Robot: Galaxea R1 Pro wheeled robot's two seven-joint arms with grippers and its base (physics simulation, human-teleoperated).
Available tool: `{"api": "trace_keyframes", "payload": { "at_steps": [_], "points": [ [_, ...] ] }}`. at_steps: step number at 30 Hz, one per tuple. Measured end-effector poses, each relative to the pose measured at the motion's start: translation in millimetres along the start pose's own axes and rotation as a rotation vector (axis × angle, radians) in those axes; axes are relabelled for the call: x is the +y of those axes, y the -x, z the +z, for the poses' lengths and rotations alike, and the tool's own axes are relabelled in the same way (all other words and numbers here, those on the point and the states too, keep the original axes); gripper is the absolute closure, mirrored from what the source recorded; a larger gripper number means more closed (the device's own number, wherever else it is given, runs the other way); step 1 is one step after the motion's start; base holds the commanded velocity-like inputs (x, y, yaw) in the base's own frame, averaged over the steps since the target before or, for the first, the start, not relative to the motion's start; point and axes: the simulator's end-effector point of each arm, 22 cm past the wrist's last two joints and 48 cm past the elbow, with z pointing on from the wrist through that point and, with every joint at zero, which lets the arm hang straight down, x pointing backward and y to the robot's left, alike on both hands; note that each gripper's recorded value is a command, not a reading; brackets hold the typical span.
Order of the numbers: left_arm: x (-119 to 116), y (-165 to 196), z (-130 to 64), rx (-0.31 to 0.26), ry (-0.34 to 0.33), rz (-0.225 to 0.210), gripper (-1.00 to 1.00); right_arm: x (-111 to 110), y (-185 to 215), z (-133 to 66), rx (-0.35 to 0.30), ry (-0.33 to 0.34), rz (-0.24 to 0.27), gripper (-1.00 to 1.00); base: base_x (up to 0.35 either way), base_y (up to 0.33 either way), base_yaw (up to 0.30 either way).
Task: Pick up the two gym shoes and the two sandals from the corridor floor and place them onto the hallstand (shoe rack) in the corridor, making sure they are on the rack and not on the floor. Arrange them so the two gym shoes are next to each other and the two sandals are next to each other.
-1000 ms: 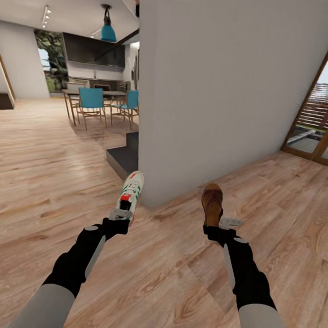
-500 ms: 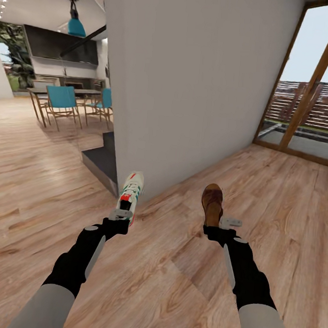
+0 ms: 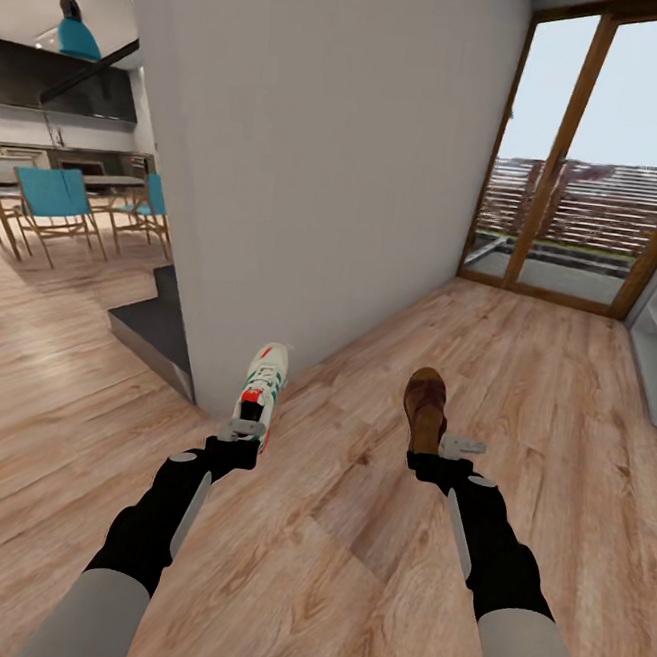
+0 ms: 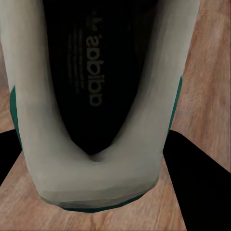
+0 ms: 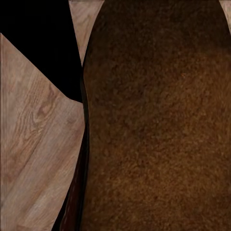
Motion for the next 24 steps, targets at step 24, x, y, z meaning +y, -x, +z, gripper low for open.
{"api": "trace_keyframes", "payload": {
  "at_steps": [24],
  "points": [
    [-0.3,0.0,-0.2,0.000,0.000,0.001,1.00,-0.1,0.4,-0.4,-0.001,0.000,0.000,1.00,0.191,0.000,-0.289]
  ]
}}
